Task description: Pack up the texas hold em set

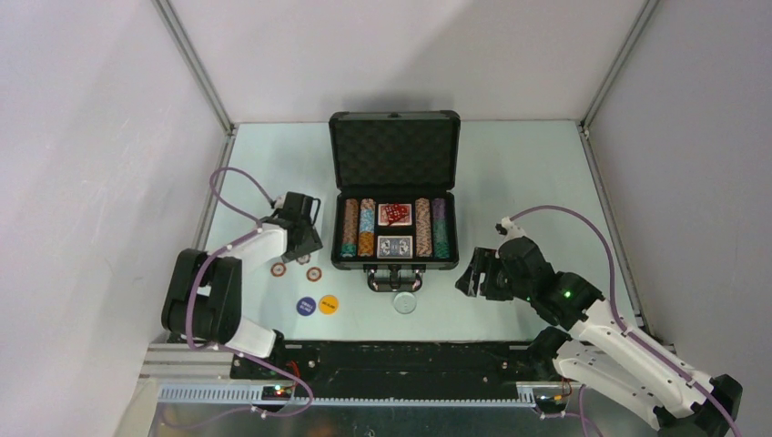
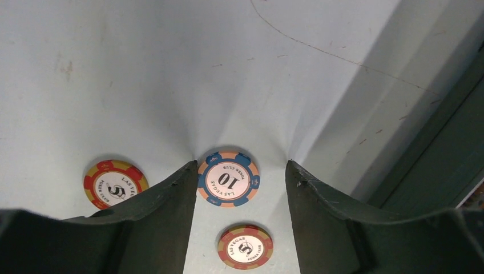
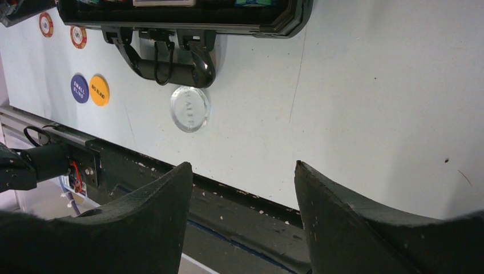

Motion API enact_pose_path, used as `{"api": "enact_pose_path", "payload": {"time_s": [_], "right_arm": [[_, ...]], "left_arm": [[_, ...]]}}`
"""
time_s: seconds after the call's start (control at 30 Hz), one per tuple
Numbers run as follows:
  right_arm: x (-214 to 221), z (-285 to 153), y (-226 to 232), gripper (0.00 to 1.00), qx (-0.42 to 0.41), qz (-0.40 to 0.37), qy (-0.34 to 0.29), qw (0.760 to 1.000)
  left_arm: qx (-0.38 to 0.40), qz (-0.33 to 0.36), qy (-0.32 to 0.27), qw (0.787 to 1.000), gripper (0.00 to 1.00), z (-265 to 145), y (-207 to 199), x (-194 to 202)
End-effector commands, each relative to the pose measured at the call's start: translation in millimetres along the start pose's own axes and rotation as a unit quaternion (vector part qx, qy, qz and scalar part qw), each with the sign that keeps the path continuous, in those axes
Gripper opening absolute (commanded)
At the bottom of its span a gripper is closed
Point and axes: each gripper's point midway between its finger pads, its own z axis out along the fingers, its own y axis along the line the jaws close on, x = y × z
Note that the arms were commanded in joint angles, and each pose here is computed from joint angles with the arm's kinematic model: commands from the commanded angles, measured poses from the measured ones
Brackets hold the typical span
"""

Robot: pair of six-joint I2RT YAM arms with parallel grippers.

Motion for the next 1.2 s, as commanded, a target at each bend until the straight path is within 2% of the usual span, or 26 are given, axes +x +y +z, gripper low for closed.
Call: {"api": "enact_pose_path", "payload": {"time_s": [0.0, 0.7, 1.17], "right_arm": [[-4.6, -0.3, 6.3, 0.7, -0.009, 0.0, -0.01, 1.0], [-3.4, 2.7, 8.8, 0.7, -0.01, 0.0, -0.006, 1.0], [-0.8, 4.4, 8.7, 0.7, -0.007, -0.001, -0.001, 1.0]], "left_arm": [[0.028, -0.012, -0.014, 0.999, 0.63, -4.1, -11.7, -7.3], [0.049, 0.017, -0.013, 0.999, 0.62, -9.8, -27.9, -2.6], [0.045, 0.008, -0.043, 0.998, 0.68, -19.4, -22.5, -16.8]]}}
